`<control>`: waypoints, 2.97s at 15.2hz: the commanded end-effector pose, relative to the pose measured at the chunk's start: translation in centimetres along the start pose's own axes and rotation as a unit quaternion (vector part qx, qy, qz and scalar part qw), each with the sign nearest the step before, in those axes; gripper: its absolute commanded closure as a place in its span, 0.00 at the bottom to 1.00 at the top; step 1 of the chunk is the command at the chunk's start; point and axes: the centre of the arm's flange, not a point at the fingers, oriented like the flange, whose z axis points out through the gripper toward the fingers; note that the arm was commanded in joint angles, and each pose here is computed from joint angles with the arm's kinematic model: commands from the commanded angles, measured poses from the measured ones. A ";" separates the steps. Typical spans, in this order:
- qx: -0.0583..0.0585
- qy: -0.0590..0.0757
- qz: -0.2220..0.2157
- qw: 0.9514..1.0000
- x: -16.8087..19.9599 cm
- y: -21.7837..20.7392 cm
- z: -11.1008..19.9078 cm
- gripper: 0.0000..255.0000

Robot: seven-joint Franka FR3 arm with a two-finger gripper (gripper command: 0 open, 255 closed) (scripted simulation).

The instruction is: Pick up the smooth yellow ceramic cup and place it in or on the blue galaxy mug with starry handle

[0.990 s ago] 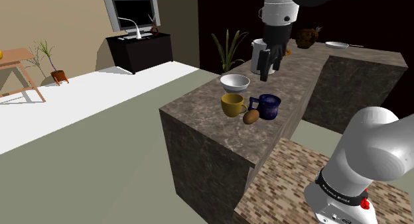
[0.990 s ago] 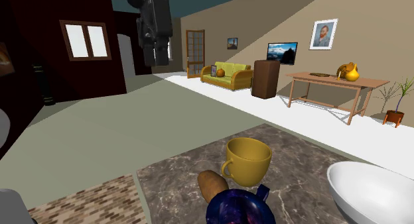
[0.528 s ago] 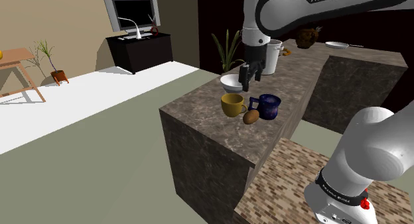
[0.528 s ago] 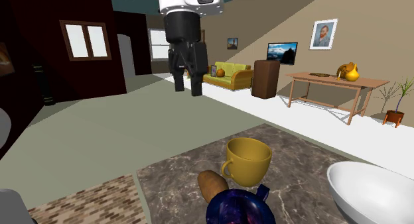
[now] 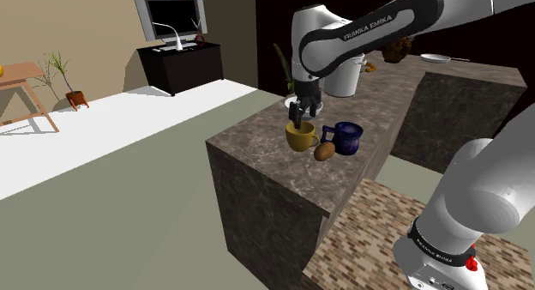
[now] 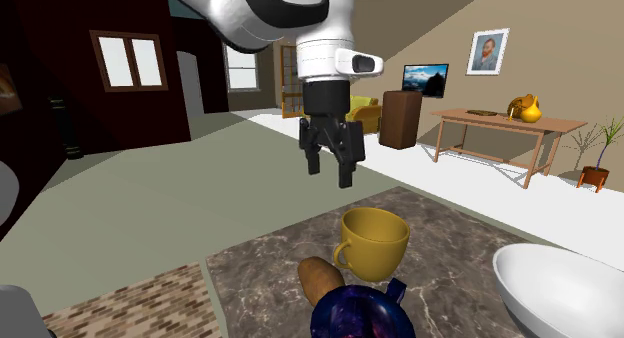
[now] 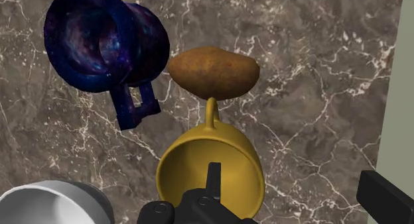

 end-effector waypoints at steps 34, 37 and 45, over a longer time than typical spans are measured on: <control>0.001 0.001 0.000 1.000 5.6 0.3 7.9 1.00; 0.001 0.001 0.000 1.000 5.5 0.4 6.3 1.00; 0.001 0.001 0.000 1.000 5.5 0.9 2.1 1.00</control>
